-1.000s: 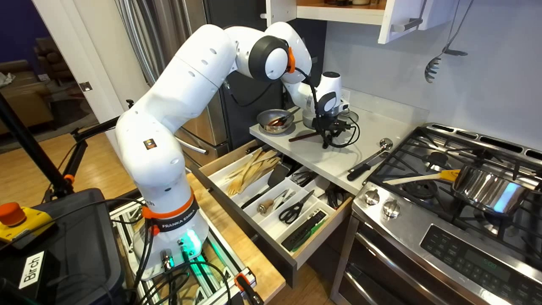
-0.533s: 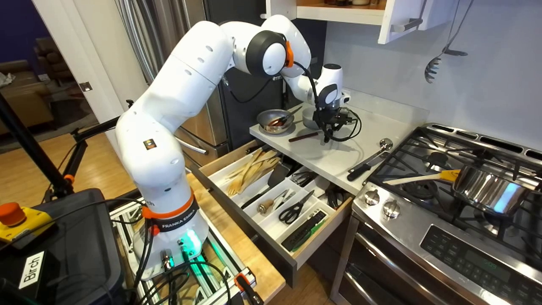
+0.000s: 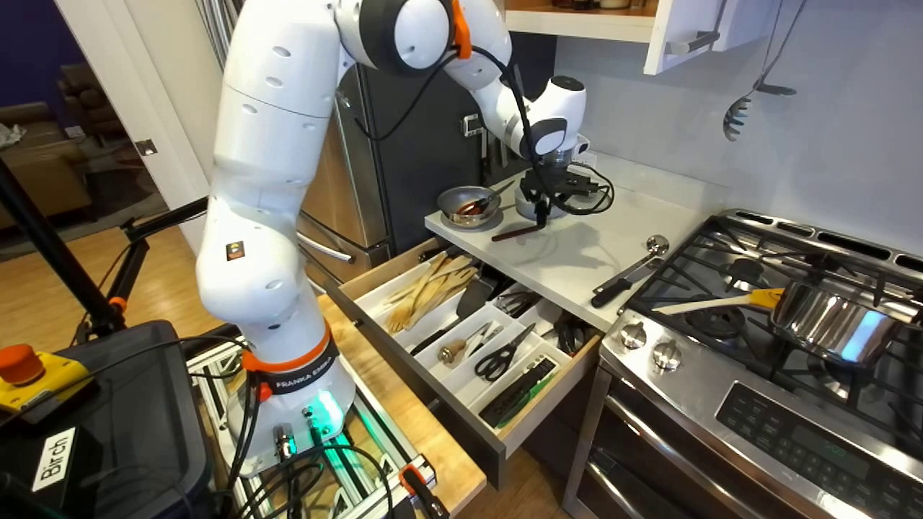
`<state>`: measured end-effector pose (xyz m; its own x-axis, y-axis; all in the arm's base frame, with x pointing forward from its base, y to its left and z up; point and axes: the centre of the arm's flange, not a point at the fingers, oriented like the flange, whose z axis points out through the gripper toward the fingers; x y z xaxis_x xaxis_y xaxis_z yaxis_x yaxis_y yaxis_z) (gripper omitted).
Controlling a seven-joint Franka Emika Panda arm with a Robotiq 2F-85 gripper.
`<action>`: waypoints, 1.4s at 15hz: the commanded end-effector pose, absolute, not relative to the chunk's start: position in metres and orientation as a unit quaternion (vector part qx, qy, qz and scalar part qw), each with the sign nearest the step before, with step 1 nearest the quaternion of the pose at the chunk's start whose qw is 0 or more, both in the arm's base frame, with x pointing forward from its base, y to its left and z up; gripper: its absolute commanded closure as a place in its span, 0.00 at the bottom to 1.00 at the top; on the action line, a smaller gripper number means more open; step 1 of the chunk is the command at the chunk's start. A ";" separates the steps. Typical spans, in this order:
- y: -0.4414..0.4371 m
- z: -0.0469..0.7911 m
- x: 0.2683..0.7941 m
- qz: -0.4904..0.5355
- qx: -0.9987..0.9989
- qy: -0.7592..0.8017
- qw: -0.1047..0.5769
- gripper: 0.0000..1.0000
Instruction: Move the knife to the open drawer
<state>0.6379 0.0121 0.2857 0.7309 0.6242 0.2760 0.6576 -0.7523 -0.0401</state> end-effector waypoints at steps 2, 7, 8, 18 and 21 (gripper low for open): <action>-0.008 0.289 0.529 -0.051 -0.920 -0.372 0.115 0.92; -0.034 0.295 0.437 0.007 -0.961 -0.260 0.098 0.92; -0.042 0.294 0.417 0.017 -0.967 -0.235 0.095 0.92; -0.059 0.287 0.392 0.015 -0.978 -0.187 0.093 0.92; -0.049 0.268 0.364 0.036 -0.985 -0.155 0.066 0.92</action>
<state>0.3902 -0.0591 0.2844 0.9330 0.3598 -0.0109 0.3522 -0.9186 -0.1791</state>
